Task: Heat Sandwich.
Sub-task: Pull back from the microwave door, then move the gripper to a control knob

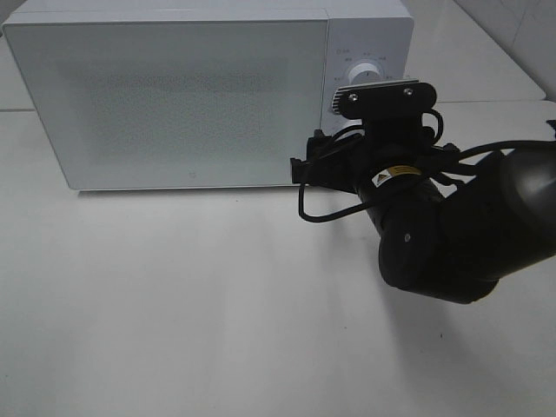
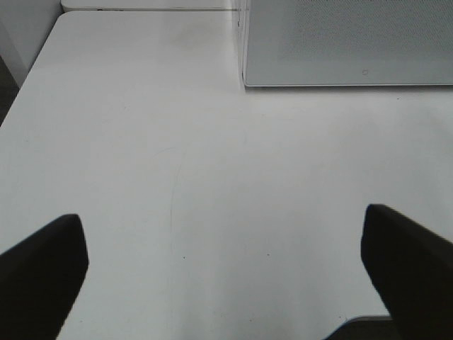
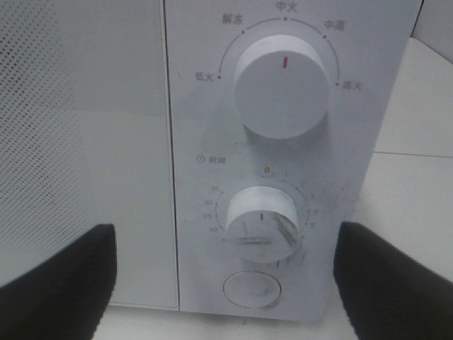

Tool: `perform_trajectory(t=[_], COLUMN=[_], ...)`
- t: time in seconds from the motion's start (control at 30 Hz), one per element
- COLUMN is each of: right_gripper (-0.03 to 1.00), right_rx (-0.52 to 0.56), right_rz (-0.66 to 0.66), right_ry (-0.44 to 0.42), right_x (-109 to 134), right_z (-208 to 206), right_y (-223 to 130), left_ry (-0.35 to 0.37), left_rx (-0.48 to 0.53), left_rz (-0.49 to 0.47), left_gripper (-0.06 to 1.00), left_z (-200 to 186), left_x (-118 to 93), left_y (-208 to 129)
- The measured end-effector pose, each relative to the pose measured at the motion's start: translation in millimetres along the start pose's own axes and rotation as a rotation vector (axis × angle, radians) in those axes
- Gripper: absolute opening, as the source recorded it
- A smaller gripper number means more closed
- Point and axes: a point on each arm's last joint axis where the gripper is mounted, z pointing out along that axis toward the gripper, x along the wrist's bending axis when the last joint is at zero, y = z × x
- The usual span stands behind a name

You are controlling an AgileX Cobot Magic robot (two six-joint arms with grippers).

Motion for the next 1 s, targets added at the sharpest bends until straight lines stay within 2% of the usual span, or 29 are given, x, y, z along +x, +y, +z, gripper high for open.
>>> perform_trajectory(t=[0.33,0.77,1.0], right_gripper=[0.77,0.77,0.76], right_rx=[0.007,0.017,0.035], right_rz=[0.096,0.123,0.116], right_ry=[-0.042,-0.074,-0.059], right_x=[-4.5,-7.8,-5.2], right_z=[18.9,46.8,55.3], right_y=[-5.4,-10.9,-15.5], left_ry=[0.000,0.000,0.000], left_rx=[0.000,0.000,0.000], left_rz=[0.000,0.000,0.000], left_gripper=[0.97,0.97,0.97], left_z=[0.0,0.0,0.0], left_x=[0.0,0.0,0.0], left_y=[0.0,0.0,0.0])
